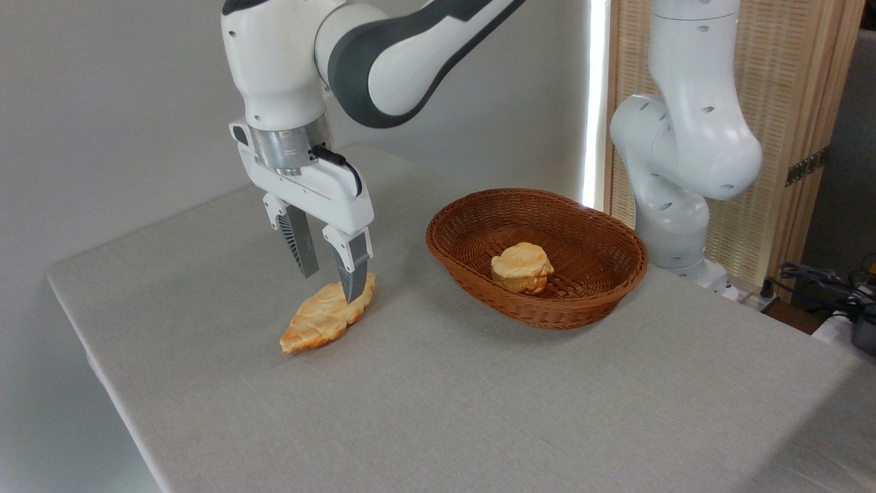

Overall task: Put bread into the basket
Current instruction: 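Lower the open gripper down onto the flat golden bread piece, then close the gripper fingers around the middle of the bread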

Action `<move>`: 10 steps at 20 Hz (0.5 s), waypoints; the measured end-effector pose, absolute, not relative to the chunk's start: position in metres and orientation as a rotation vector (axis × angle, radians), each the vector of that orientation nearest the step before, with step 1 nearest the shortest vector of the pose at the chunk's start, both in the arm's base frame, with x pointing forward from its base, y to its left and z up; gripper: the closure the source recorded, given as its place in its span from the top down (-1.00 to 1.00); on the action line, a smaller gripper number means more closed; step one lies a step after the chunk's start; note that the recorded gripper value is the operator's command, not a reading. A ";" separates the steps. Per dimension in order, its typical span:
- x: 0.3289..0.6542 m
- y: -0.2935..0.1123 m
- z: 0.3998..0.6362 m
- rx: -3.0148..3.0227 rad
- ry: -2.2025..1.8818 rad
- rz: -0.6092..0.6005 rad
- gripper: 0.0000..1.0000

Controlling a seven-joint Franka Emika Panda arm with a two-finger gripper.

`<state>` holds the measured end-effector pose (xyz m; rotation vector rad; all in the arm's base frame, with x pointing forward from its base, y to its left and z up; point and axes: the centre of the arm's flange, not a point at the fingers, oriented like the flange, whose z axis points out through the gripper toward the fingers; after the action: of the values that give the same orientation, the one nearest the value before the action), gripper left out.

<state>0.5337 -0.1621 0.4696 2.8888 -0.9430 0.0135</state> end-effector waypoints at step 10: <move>0.540 -0.182 0.435 2.883 -0.968 0.051 1.00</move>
<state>0.5401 -0.1819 0.4353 2.8831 -0.9676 0.0510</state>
